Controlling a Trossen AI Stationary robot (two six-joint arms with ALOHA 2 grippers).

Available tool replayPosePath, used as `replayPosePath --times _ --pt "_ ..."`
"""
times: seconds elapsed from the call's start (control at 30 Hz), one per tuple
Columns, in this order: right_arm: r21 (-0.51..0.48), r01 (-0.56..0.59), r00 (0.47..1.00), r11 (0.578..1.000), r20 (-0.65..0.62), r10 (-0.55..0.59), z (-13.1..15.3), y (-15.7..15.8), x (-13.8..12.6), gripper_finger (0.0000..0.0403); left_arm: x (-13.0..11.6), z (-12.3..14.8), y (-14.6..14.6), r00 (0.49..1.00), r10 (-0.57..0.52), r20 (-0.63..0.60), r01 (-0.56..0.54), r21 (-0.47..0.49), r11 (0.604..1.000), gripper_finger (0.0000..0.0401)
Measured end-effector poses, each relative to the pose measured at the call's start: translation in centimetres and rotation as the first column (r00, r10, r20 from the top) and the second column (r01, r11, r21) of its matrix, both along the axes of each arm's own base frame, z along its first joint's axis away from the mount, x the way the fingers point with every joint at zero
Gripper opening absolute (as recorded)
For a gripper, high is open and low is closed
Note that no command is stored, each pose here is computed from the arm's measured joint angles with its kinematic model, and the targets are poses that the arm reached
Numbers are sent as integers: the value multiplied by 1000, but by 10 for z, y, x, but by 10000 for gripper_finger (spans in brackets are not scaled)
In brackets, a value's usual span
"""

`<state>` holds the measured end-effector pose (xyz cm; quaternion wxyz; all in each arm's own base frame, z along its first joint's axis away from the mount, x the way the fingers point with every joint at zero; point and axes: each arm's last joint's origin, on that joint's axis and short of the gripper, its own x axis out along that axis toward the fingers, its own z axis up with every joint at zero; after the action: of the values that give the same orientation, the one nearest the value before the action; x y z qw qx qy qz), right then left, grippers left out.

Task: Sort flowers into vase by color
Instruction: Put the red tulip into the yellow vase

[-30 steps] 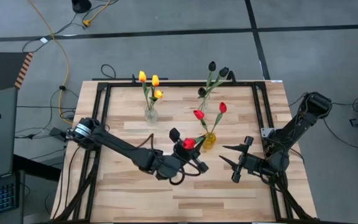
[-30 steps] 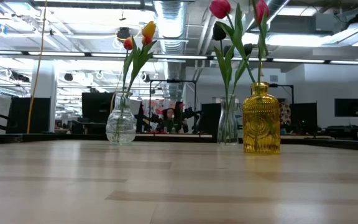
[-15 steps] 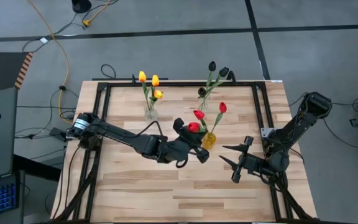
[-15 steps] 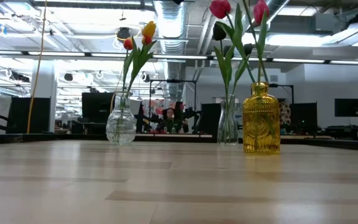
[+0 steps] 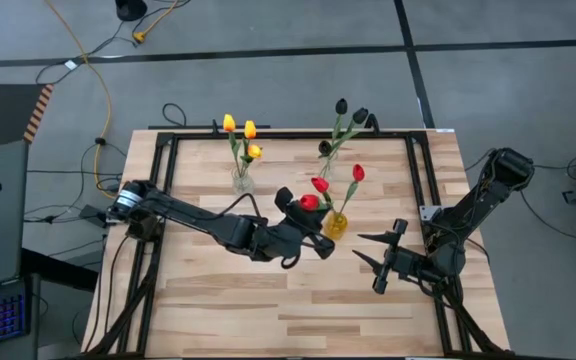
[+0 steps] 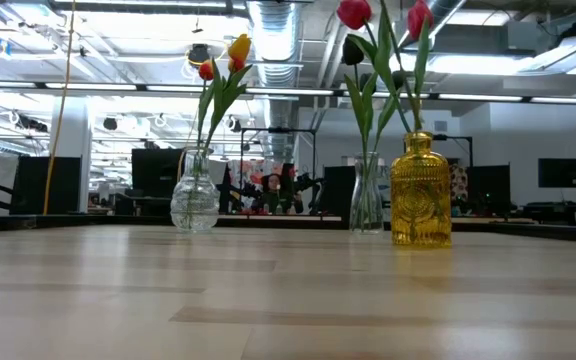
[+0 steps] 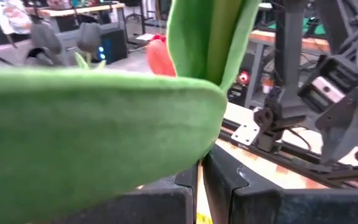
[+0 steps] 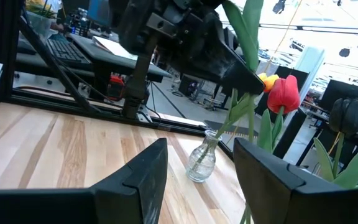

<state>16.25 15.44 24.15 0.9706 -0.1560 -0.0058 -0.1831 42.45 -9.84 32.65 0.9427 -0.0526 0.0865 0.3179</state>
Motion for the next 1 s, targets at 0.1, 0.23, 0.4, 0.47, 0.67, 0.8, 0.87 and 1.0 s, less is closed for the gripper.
replayPosePath --times 0.1,0.23,0.4,0.47,0.67,0.8,0.87,1.0 --pt "0 0 1000 1000 0 0 0 0 0 209 -2 2 0 1000 9 -8 -9 9 1000 2" --pt "0 -1 1000 1000 0 1 0 0 0 209 -3 2 0 1000 -3 -13 3 2 1000 2" --pt "0 -1 1000 1000 0 1 0 0 0 209 -4 -2 0 1000 -8 -30 7 -36 999 2" --pt "0 -1 1000 1000 0 1 0 0 0 209 -4 -2 0 999 -14 -31 13 -39 999 2" --pt "0 -1 1000 1000 0 1 0 0 0 209 -4 -2 3 999 -15 -32 14 -42 999 2" --pt "0 0 1000 1000 0 0 0 0 0 209 0 -5 11 998 -50 -32 47 -93 995 2" --pt "0 2 1000 1000 1 -2 0 -1 1 209 3 -8 17 997 -64 -33 59 -118 991 2" --pt "0 4 1000 1000 1 -4 0 -1 1 209 5 -9 25 995 -87 -38 81 -139 987 2"
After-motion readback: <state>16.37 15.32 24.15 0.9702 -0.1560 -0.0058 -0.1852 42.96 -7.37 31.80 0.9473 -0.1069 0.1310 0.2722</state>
